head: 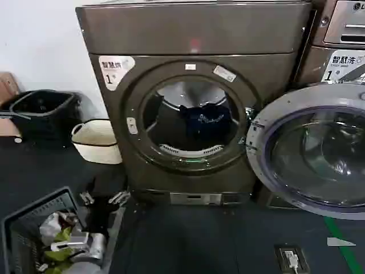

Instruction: Grasp the clothes from the dryer.

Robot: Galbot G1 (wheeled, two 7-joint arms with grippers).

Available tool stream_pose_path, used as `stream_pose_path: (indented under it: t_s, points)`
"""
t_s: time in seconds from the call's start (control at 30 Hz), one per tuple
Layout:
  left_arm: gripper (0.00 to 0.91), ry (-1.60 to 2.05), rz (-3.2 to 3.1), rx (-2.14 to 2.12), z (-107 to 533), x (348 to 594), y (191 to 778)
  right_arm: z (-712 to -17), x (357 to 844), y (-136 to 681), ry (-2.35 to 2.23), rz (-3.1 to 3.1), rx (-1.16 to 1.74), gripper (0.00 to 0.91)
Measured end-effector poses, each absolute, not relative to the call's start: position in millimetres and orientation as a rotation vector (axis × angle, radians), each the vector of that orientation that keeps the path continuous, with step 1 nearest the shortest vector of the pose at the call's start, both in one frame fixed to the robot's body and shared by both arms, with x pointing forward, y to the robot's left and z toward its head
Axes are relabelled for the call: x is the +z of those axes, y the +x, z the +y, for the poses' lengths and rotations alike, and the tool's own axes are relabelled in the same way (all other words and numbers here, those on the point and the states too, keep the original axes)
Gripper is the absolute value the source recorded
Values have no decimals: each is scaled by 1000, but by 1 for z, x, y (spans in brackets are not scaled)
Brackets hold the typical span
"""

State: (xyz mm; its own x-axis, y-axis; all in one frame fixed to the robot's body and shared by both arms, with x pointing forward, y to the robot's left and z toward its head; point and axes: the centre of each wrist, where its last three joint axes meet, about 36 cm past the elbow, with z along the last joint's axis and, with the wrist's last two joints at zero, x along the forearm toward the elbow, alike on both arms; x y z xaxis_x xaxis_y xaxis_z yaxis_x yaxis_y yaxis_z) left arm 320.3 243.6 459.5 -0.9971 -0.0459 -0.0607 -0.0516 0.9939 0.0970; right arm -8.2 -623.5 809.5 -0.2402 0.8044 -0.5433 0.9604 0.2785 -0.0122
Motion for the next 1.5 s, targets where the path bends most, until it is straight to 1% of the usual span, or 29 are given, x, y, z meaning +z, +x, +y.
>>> stream_pose_path:
  t_s: [0.7, 1.5]
  points:
    - [907, -14, 3079, 143, 235, 456, 323, -620, 813, -15, 1551, 2123, -484, 907]
    - [907, 41, 3040, 151, 230, 458, 324, -614, 813, -19, 1520, 2114, -488, 907]
